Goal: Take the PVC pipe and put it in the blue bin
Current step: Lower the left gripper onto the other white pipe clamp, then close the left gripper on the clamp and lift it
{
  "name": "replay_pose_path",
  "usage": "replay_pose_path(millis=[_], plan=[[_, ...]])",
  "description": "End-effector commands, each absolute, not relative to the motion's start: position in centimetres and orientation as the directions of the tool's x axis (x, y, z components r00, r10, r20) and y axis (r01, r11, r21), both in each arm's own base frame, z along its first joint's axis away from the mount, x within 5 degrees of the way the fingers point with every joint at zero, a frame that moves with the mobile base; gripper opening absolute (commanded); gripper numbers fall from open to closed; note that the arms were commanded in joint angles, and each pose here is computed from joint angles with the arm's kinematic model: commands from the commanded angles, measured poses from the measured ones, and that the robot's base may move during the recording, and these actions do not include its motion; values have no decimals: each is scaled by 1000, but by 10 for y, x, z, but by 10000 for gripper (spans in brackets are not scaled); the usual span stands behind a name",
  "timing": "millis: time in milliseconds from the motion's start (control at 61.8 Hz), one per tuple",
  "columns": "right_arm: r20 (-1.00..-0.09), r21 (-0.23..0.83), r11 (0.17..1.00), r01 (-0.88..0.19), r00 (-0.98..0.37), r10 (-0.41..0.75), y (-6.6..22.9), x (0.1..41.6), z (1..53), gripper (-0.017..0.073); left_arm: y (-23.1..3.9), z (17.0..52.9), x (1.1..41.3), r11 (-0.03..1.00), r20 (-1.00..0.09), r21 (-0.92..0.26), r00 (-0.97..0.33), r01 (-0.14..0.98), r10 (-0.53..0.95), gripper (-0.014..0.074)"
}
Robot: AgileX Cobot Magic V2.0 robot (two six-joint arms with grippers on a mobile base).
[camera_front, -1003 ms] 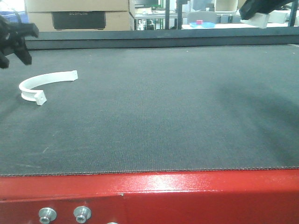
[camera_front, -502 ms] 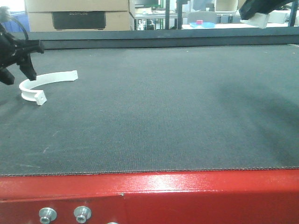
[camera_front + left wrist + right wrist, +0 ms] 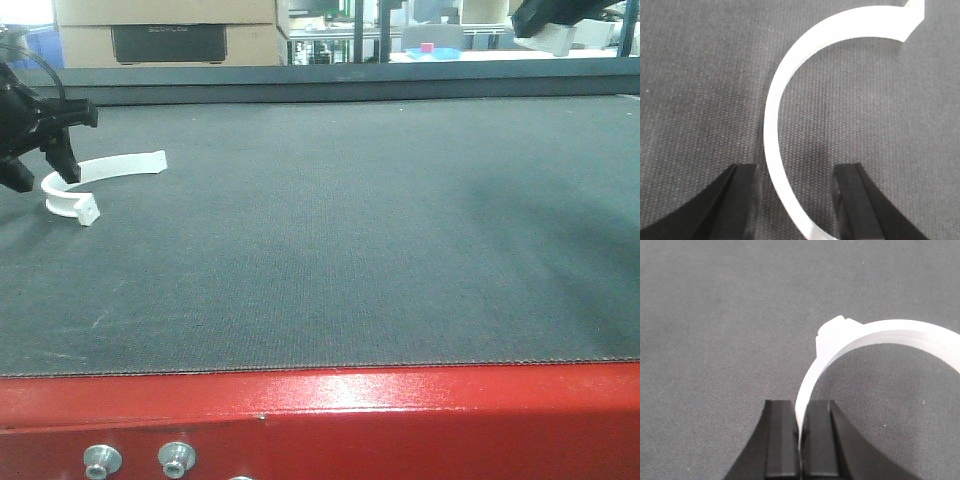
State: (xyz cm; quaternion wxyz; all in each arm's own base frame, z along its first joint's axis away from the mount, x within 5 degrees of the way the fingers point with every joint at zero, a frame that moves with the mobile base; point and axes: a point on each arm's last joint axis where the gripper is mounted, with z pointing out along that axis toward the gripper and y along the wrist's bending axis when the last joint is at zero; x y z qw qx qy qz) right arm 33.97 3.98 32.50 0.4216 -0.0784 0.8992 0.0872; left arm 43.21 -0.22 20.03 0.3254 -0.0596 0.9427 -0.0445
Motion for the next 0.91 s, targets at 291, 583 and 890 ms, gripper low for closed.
replay_pose_path(millis=[291,583,890], plan=[[-802,81,974,-212,-594,-63,39,339,333,-168,-2,191,437,988,-608,-127,-779,-92,-151,256],[-806,79,974,-210,-588,-61,39,340,334,-168,-2,191,437,988,-609,-125,-779,-91,-149,64],[-809,78,975,-209,-585,-60,39,340,334,-168,-2,191,437,989,-607,-119,-783,-84,-139,-111]])
